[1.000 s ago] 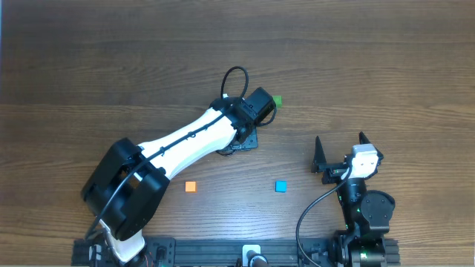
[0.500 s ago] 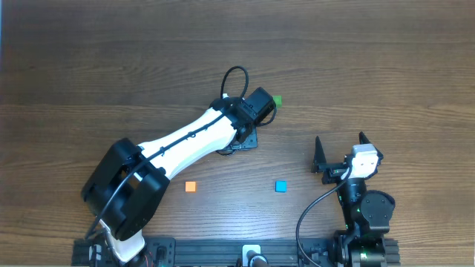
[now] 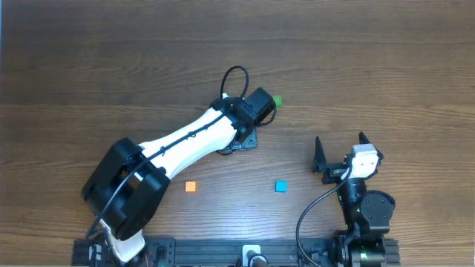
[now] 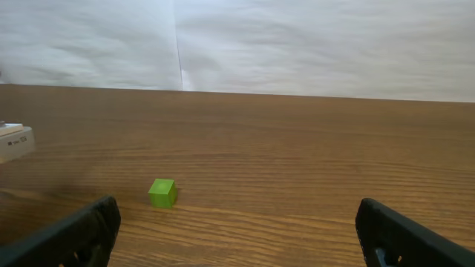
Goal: Stack Cubes
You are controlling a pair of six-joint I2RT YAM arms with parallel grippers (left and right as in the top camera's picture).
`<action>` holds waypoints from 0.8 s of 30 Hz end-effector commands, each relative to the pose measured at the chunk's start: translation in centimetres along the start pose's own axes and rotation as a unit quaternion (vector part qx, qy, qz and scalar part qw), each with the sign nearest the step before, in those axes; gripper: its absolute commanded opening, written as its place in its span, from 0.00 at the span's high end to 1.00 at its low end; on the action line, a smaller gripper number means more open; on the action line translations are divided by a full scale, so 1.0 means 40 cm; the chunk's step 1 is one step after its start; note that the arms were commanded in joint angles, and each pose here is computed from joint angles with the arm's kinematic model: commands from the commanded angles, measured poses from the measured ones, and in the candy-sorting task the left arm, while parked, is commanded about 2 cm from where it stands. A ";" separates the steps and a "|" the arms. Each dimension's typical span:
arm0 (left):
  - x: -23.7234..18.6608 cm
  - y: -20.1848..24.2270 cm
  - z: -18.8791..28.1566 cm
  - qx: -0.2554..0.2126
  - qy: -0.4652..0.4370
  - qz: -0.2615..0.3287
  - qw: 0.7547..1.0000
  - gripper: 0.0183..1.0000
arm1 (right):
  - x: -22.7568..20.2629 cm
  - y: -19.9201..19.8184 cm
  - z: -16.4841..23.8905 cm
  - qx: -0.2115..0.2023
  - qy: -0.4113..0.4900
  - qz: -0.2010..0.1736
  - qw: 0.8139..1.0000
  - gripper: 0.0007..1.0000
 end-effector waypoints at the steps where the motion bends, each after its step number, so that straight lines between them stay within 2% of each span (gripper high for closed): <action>1: -0.007 0.003 -0.023 0.011 0.008 0.004 1.000 0.94 | -0.004 -0.005 0.000 -0.005 0.000 0.002 1.000 0.01; 5: -0.005 0.002 -0.023 0.010 0.006 0.004 1.000 0.88 | -0.004 -0.005 0.000 -0.005 0.000 0.002 1.000 0.01; 8: -0.004 0.002 -0.023 0.009 0.005 0.004 1.000 0.80 | -0.004 -0.005 0.000 -0.005 0.000 0.002 1.000 0.01; 17: -0.004 0.001 -0.023 0.009 0.005 0.004 1.000 0.77 | -0.004 -0.005 0.000 -0.005 0.000 0.002 1.000 0.01; 22: -0.005 0.001 -0.023 0.007 0.006 0.004 1.000 0.65 | -0.004 -0.005 0.000 -0.005 0.000 0.002 1.000 0.01; 24: -0.005 0.001 -0.023 0.007 0.006 0.004 1.000 0.63 | -0.004 -0.005 0.000 -0.005 0.000 0.002 1.000 0.01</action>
Point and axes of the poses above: each gripper's point midway between its finger pads, its own z axis back along the fingers, its own y axis along the line the jaws close on, x = y × z, the point moved 6 cm from there along z, back along the fingers, and after that the axes turned 13 degrees about -z, right-handed, at the moved point
